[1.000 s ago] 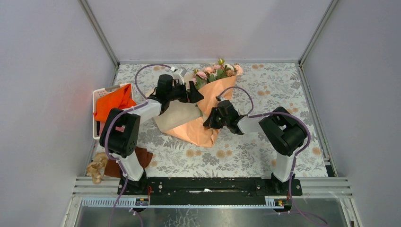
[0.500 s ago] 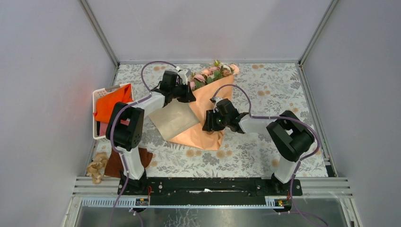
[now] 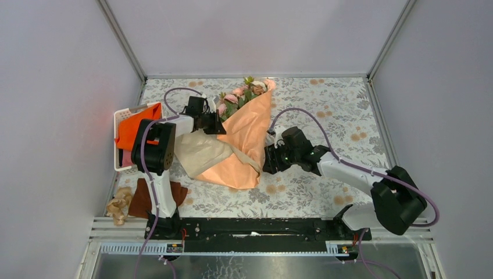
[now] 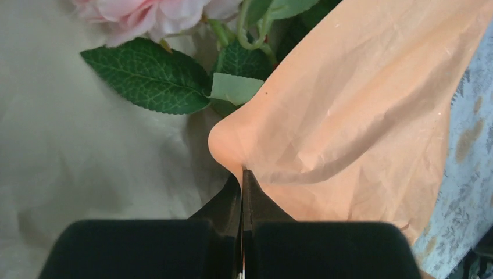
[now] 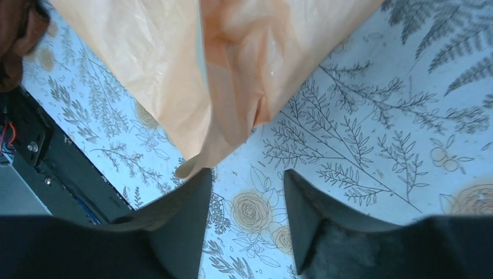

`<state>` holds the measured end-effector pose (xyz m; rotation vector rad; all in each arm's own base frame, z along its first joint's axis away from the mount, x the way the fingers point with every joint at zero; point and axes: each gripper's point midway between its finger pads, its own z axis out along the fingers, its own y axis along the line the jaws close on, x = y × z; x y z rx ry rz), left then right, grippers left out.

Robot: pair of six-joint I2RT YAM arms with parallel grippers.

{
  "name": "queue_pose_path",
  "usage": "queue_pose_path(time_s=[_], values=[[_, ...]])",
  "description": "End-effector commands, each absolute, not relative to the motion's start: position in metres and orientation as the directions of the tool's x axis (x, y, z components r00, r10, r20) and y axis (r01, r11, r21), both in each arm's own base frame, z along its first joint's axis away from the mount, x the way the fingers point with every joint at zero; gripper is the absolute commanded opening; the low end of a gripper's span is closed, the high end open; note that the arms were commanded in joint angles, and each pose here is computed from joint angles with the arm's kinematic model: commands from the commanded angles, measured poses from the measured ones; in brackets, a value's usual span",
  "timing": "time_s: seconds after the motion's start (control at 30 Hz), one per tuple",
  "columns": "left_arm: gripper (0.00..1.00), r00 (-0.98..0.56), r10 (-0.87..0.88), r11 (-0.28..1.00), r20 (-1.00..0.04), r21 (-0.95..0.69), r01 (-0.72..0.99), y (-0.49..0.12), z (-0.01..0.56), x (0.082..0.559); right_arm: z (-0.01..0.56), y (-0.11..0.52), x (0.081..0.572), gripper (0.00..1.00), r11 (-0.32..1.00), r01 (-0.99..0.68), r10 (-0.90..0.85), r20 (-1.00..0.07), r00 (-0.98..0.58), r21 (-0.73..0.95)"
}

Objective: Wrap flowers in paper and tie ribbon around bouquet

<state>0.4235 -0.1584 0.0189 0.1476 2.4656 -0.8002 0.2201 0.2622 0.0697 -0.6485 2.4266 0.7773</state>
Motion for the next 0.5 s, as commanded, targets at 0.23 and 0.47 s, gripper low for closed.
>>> queue_pose_path(time_s=[0.23, 0.47], values=[[0.0, -0.867, -0.091, 0.812, -0.49, -0.541, 0.221, -0.158, 0.011, 0.414, 0.099, 0.289, 0.232, 0.36, 0.717, -0.521, -0.103, -0.669, -0.736, 0.463], [0.0, -0.864, -0.091, 0.81, -0.496, -0.542, 0.226, -0.159, 0.011, 0.416, 0.086, 0.312, 0.199, 0.69, 0.737, -0.551, -0.134, -0.715, -0.687, 0.392]])
